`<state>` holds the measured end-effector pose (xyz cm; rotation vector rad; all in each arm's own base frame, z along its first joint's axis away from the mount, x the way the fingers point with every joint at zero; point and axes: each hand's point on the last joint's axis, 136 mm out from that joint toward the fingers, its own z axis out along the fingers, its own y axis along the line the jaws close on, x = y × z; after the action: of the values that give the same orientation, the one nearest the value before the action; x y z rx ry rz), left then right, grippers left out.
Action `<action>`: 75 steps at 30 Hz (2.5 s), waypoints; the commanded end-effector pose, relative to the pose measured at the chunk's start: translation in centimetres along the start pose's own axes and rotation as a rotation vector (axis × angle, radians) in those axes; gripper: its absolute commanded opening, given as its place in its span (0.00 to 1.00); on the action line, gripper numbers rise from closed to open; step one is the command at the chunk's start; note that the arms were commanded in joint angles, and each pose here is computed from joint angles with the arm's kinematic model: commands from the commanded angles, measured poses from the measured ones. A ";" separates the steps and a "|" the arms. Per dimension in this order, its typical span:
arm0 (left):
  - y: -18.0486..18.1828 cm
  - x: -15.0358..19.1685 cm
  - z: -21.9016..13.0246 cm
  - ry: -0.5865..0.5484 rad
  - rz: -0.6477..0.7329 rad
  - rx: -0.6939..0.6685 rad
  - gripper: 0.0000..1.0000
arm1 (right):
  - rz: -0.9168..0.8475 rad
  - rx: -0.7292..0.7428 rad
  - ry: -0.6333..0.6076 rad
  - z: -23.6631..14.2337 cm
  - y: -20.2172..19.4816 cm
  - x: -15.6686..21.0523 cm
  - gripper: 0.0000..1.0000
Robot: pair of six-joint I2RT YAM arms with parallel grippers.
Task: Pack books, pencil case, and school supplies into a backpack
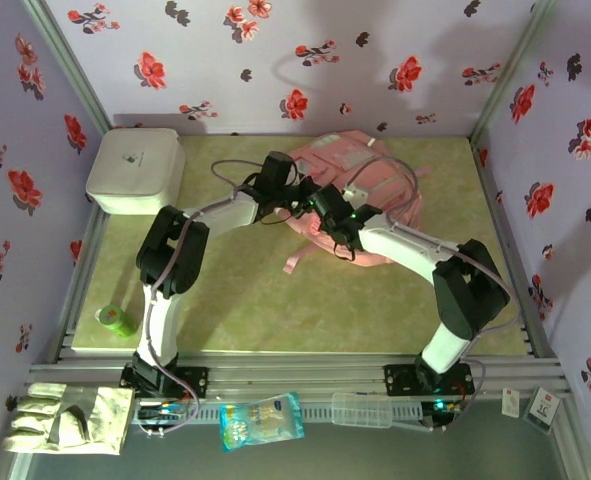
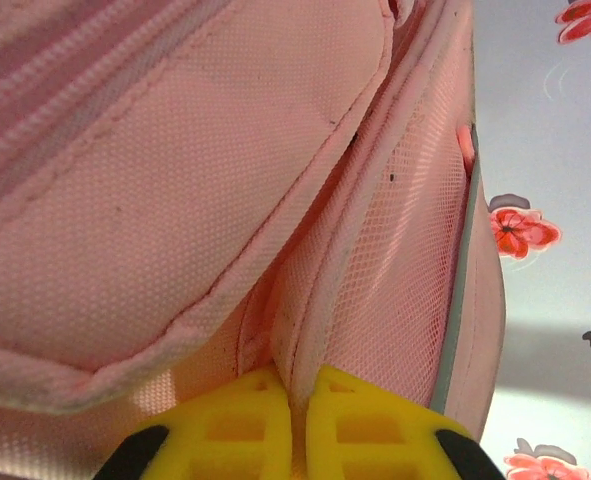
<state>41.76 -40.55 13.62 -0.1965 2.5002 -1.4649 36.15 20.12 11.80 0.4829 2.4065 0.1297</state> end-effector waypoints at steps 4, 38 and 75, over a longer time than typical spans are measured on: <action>-1.6 -2.3 -2.1 -0.041 0.081 0.021 0.00 | -0.023 0.172 -0.050 -1.4 -6.9 -0.2 0.17; -1.5 -3.3 -3.1 -0.038 0.113 0.001 0.01 | -0.679 0.056 0.068 0.3 -3.8 -0.2 0.28; 5.5 -5.3 -13.7 -0.206 0.009 -0.003 0.59 | -0.520 -0.460 0.154 0.7 11.6 2.1 0.00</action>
<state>43.12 -24.14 14.68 -0.3142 2.4028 -1.2419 37.76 28.95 11.08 -0.3898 2.5058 0.3593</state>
